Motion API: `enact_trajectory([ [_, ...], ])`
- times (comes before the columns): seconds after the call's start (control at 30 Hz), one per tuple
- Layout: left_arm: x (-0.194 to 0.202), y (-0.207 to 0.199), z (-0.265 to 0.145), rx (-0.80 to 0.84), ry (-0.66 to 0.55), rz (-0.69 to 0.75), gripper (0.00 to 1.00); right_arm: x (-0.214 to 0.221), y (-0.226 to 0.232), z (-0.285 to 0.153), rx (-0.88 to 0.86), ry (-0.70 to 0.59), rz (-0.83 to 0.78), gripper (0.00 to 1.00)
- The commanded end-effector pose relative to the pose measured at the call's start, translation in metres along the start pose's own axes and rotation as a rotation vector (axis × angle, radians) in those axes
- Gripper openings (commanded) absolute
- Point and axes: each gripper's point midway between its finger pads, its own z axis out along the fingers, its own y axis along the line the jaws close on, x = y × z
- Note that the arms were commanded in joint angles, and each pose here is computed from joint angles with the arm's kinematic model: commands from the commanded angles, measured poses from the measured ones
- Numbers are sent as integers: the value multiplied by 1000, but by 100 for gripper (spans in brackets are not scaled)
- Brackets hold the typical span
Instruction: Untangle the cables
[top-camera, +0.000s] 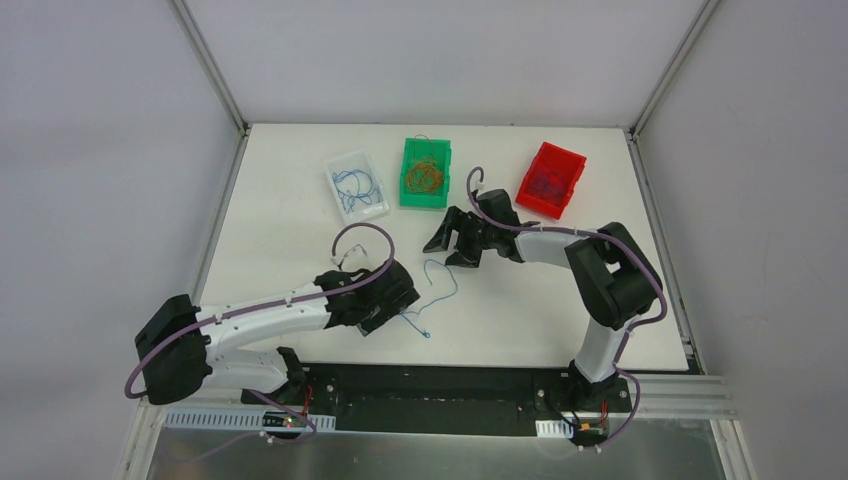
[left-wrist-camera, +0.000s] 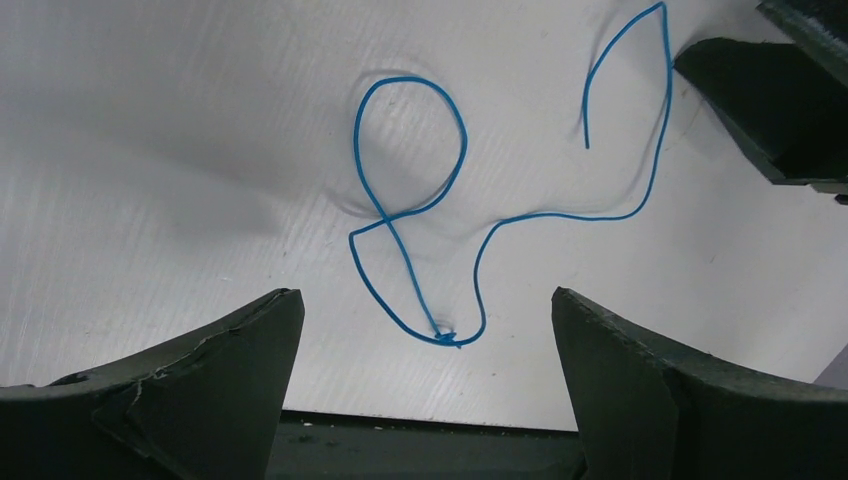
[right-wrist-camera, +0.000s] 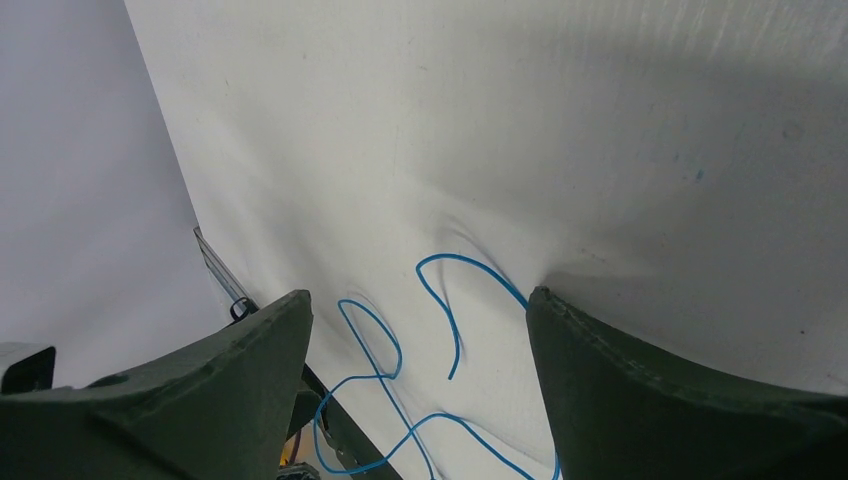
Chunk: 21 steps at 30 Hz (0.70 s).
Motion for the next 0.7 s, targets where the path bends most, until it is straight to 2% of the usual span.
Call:
enact_trajectory([
  [0.0,15,4,3,-63,37,20,99,1,3,-3,-5,10,4,83],
  [0.2,26,-15,23,-46,45,7,99,4,2,0,-10,21,21,83],
  [0.67,15,-7,59,-35,5,-63,99,25,21,17,-129,107,116,82],
])
